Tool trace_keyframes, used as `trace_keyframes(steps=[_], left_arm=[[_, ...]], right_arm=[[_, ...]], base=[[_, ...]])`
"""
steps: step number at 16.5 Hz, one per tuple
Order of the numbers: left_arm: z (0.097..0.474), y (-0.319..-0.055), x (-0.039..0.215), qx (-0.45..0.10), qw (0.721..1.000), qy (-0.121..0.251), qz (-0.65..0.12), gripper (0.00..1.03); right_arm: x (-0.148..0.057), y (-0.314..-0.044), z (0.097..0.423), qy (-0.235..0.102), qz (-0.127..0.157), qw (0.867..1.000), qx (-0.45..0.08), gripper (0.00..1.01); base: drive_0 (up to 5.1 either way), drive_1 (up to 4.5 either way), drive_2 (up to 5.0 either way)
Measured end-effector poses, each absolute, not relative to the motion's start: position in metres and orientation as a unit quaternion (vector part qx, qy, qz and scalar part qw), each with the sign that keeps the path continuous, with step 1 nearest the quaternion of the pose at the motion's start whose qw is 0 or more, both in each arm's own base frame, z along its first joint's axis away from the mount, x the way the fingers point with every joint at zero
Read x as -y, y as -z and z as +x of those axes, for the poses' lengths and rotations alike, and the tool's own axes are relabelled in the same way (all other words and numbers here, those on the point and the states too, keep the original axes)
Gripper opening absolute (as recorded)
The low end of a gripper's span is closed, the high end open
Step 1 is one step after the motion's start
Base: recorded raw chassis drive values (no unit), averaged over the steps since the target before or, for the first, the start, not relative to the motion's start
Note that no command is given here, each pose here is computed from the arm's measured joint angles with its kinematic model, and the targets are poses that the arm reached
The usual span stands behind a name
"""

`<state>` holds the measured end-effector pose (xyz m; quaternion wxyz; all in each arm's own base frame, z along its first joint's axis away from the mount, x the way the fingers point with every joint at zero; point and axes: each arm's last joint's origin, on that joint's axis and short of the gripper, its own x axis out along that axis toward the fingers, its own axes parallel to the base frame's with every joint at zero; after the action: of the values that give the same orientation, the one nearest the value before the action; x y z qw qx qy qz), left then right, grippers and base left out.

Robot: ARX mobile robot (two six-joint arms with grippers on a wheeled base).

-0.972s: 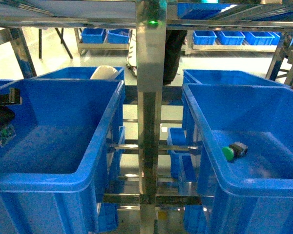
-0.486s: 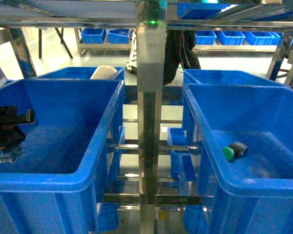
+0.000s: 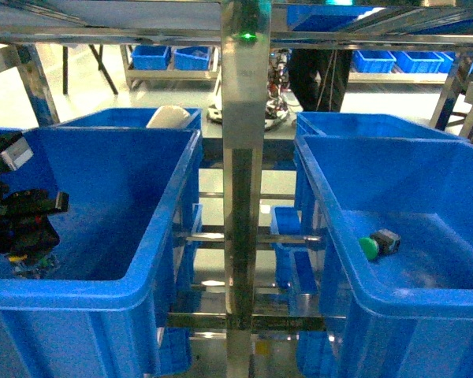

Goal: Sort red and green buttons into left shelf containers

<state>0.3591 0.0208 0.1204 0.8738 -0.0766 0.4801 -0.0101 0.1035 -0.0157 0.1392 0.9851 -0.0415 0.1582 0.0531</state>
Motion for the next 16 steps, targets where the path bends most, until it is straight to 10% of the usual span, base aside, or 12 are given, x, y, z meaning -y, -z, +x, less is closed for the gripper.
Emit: trace_keyframes(steps=[5,11,16], left_arm=[[0.359,-0.146,-0.017,-0.443,0.891,0.021,-0.097,0.97],[0.307,-0.167,-0.014,-0.416,0.904,-0.014,-0.100,0.98],[0.233,-0.220,0.011,-0.239,0.967,-0.044,-0.075,0.98]], right_arm=[[0.016,-0.139,0.104,-0.053,-0.041,0.985,-0.158,0.98],[0.016,-0.139,0.104,-0.053,-0.041,0.985,-0.158,0.98],[0.016,-0.139,0.104,-0.053,-0.041,0.985,-0.158,0.98]], base=[[0.0,0.00,0.0],[0.0,0.00,0.0],[0.0,0.00,0.0]])
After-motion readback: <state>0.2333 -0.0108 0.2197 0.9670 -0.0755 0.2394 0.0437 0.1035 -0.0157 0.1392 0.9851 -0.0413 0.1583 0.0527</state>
